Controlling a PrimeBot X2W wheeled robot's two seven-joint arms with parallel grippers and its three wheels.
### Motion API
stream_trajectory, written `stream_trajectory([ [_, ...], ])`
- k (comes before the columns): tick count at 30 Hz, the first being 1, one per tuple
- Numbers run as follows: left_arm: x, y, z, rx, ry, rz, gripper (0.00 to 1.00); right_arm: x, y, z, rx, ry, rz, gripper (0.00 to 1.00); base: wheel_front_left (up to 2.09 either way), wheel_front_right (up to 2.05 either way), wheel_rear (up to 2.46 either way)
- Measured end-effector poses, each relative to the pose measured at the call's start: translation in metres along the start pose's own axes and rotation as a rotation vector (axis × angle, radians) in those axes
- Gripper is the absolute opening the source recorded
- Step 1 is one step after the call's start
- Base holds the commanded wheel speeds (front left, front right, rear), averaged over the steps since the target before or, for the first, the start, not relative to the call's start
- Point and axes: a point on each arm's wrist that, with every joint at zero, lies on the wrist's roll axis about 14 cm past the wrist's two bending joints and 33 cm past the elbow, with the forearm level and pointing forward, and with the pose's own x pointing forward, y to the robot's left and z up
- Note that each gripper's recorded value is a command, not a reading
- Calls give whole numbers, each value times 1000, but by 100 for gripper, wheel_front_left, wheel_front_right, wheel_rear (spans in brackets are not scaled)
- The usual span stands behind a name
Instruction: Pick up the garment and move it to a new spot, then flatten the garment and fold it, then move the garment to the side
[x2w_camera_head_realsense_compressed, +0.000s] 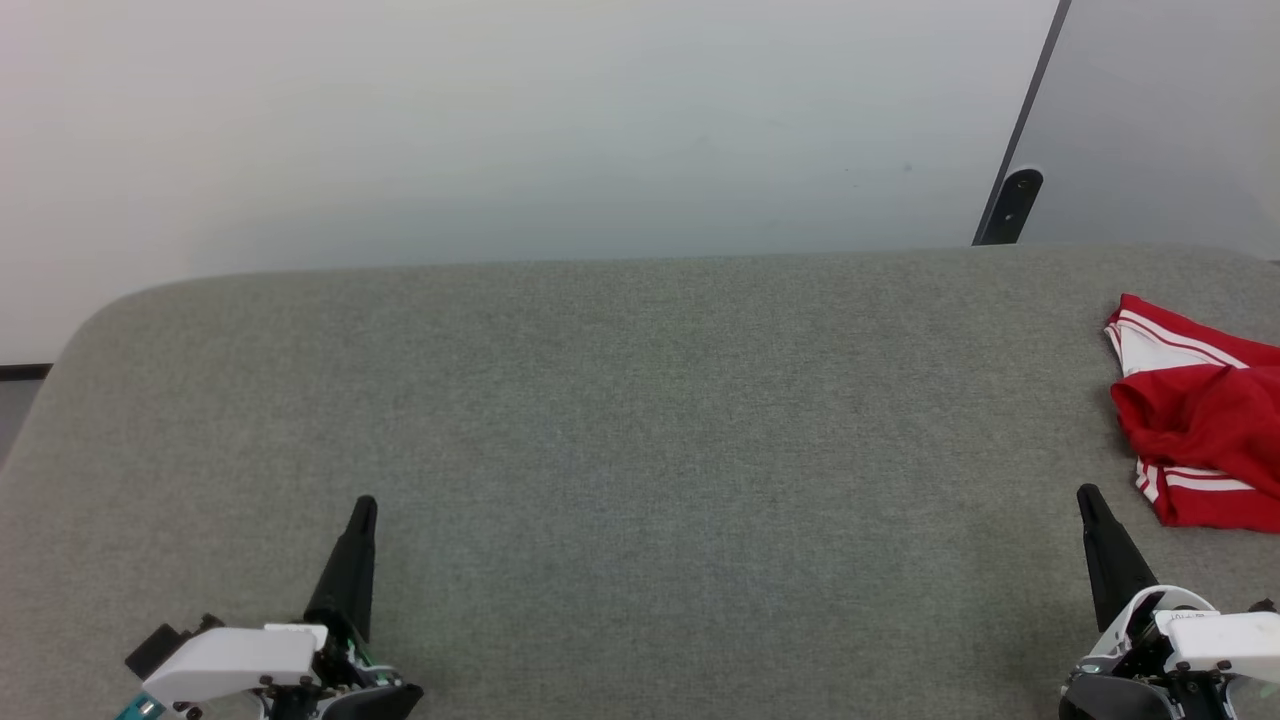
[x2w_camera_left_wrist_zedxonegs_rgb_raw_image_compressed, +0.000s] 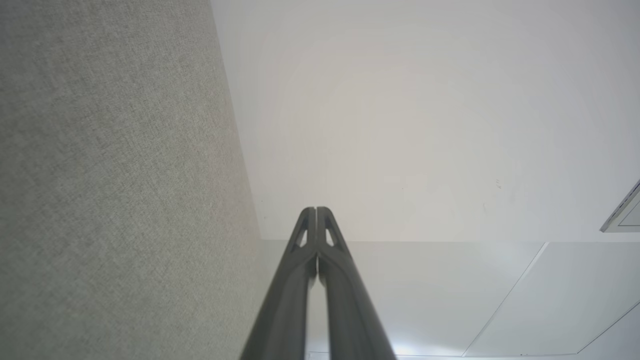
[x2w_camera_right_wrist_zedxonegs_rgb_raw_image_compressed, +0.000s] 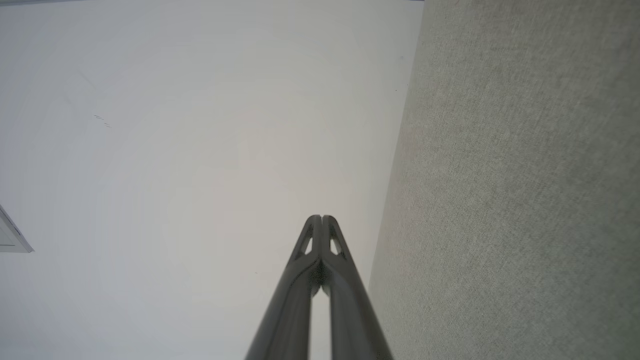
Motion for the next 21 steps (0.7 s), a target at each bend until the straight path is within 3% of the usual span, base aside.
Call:
stream_trajectory([
  [21, 0, 0, 0, 0, 0, 0, 0, 0, 0, 0, 0, 0, 0, 0, 0, 0, 0],
])
